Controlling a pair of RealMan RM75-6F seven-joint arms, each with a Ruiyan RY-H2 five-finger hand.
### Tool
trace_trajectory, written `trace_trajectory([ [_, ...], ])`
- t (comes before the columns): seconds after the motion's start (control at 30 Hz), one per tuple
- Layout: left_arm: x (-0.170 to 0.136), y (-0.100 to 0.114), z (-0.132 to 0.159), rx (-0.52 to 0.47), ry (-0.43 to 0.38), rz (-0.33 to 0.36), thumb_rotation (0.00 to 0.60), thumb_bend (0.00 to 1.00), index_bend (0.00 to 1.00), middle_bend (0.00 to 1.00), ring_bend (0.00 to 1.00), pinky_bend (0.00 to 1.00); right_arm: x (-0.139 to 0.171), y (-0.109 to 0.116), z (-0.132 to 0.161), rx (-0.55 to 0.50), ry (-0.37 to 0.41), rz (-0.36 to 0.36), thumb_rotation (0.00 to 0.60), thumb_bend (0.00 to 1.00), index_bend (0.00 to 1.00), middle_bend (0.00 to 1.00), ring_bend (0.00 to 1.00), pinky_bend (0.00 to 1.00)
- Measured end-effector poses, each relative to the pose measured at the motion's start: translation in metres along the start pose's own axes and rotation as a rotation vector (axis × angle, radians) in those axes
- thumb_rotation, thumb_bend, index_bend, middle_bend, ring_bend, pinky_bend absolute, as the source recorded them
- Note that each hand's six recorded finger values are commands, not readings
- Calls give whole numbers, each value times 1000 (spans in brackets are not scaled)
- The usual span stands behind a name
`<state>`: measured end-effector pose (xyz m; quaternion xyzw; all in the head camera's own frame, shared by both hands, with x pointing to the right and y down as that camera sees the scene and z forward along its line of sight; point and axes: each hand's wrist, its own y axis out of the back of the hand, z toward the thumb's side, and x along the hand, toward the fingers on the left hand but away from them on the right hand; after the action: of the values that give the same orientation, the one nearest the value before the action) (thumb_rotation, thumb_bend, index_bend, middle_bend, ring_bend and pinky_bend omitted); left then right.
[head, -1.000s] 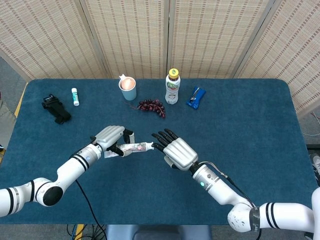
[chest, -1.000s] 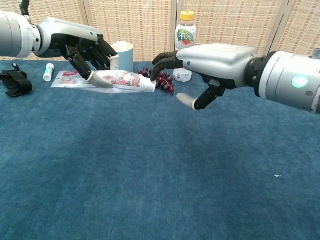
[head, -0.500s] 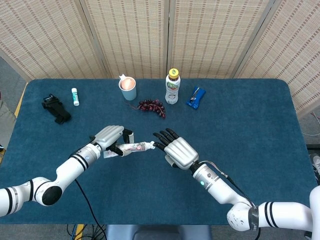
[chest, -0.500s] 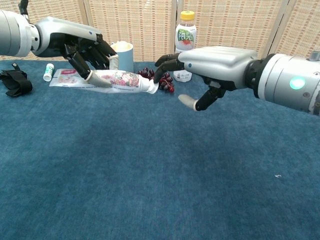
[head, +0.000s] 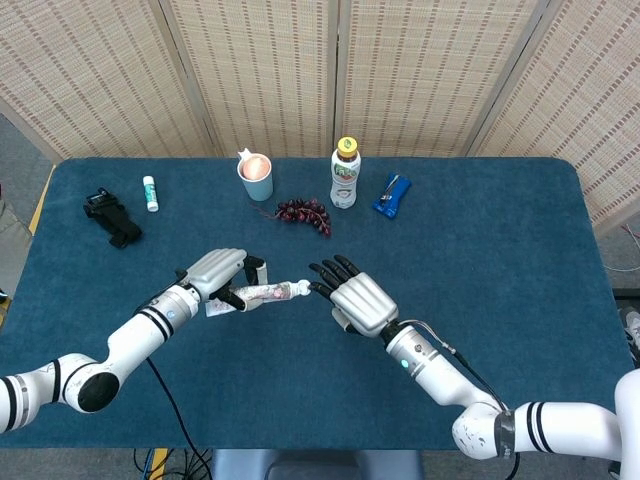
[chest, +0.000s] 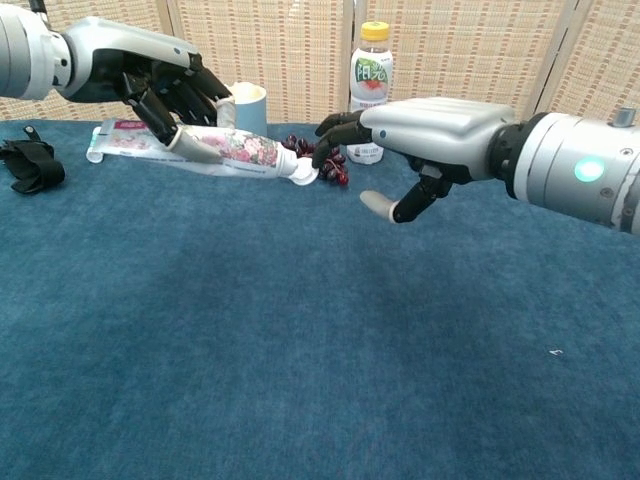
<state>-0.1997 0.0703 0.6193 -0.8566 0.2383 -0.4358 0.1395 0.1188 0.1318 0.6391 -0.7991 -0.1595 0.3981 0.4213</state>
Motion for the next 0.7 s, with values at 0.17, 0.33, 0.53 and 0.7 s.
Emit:
trace_trajectory([
  [0.17,-3,1,2,-14,-6,0,600,435,561,646,425,226,-3,-2,-1,-7,-3,-1,600,466,229,58,0,0],
  [0.33,-6,3,3,-25,-11,-3,600,436,561,646,425,227,-6,-3,-2,-12,-7,-3,600,467,229,58,0,0],
  [0.53,-10,4,6,-52,-20,-10,600,436,561,646,425,233,-9,-5,-2,-25,-9,-1,600,467,229,58,0,0],
  [0.7,-12,4,9,-73,-29,-18,600,436,561,646,425,234,-11,-8,1,-36,-6,2,600,466,229,58,0,0],
])
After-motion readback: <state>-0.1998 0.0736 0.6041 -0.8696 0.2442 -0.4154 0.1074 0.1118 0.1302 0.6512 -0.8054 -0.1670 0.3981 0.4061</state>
